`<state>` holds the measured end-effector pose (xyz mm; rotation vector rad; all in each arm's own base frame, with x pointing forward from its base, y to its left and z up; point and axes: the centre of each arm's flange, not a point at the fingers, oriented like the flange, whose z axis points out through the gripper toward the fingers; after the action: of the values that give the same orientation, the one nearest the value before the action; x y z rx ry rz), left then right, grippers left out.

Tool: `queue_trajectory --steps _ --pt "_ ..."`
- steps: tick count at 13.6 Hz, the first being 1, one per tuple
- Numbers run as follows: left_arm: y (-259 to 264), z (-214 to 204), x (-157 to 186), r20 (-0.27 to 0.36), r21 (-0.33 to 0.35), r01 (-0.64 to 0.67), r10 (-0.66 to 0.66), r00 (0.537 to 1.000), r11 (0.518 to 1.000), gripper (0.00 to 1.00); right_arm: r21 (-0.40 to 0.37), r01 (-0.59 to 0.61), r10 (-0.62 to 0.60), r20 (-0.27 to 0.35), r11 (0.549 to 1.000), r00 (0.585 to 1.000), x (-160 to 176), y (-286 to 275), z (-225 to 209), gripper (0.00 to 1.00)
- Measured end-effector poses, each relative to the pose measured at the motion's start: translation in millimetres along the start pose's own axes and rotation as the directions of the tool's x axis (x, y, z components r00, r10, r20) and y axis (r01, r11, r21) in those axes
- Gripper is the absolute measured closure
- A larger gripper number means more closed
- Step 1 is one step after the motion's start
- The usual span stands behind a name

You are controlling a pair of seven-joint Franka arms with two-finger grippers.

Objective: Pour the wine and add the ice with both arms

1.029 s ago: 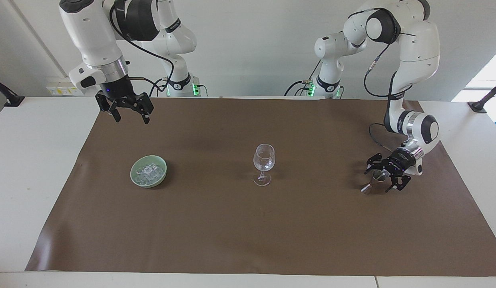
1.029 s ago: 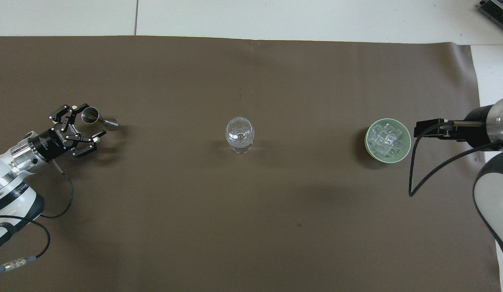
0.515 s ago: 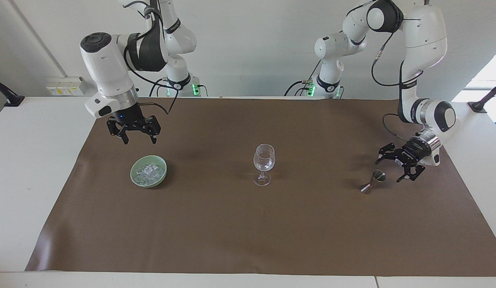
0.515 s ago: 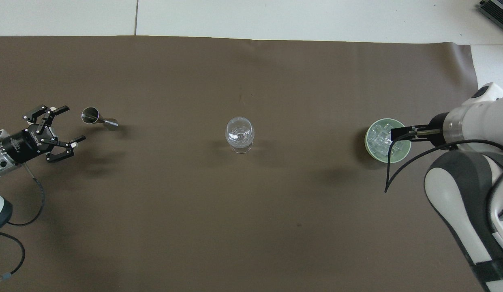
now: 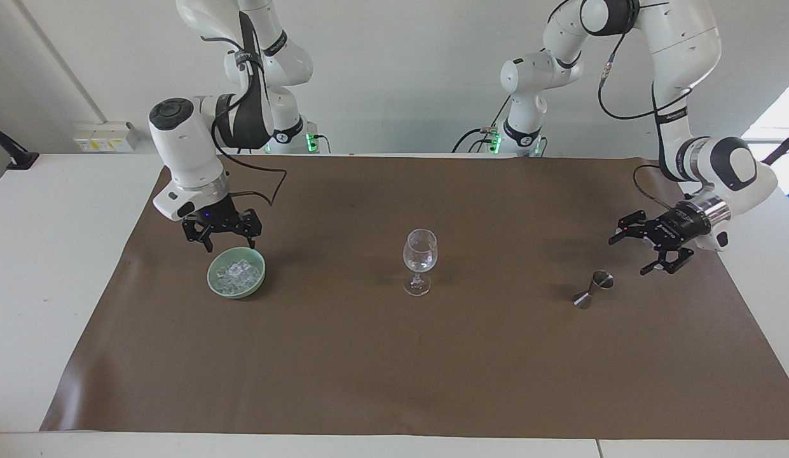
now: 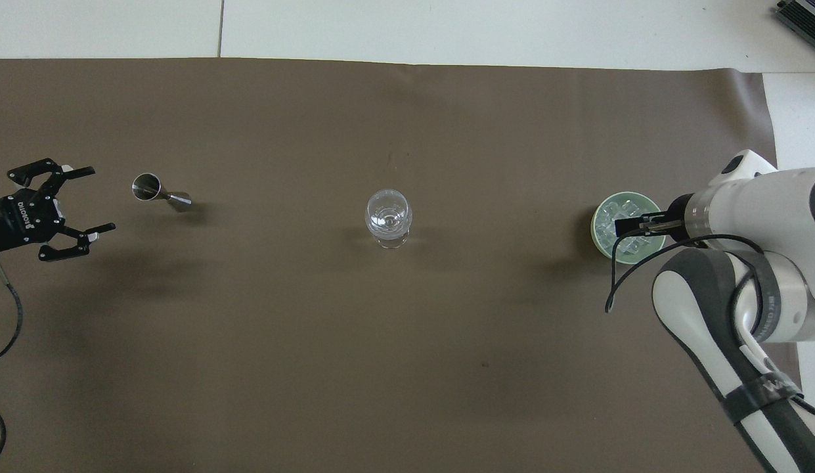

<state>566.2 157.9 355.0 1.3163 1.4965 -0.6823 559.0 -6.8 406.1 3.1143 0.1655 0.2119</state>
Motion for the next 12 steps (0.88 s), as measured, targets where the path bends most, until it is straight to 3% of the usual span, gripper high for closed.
queue_trajectory --steps 6,10,12 --pt "11.7 1.9 -98.2 -0.183 0.243 -0.227 0.275 0.944 0.943 0.0 -0.005 -0.001 0.001 0.0 1.0 1.0 2.3 4.2 51.4 0.0" --pt "4.7 18.7 -162.7 -0.239 0.411 -0.356 0.476 0.846 0.839 0.0 -0.008 -0.009 0.009 -0.001 1.0 1.0 2.0 8.9 65.2 0.0" --pt "2.0 20.4 -186.8 -0.254 0.505 -0.418 0.593 0.764 0.755 0.0 -0.008 -0.01 0.01 0.005 1.0 1.0 0.2 9.3 68.0 0.0"
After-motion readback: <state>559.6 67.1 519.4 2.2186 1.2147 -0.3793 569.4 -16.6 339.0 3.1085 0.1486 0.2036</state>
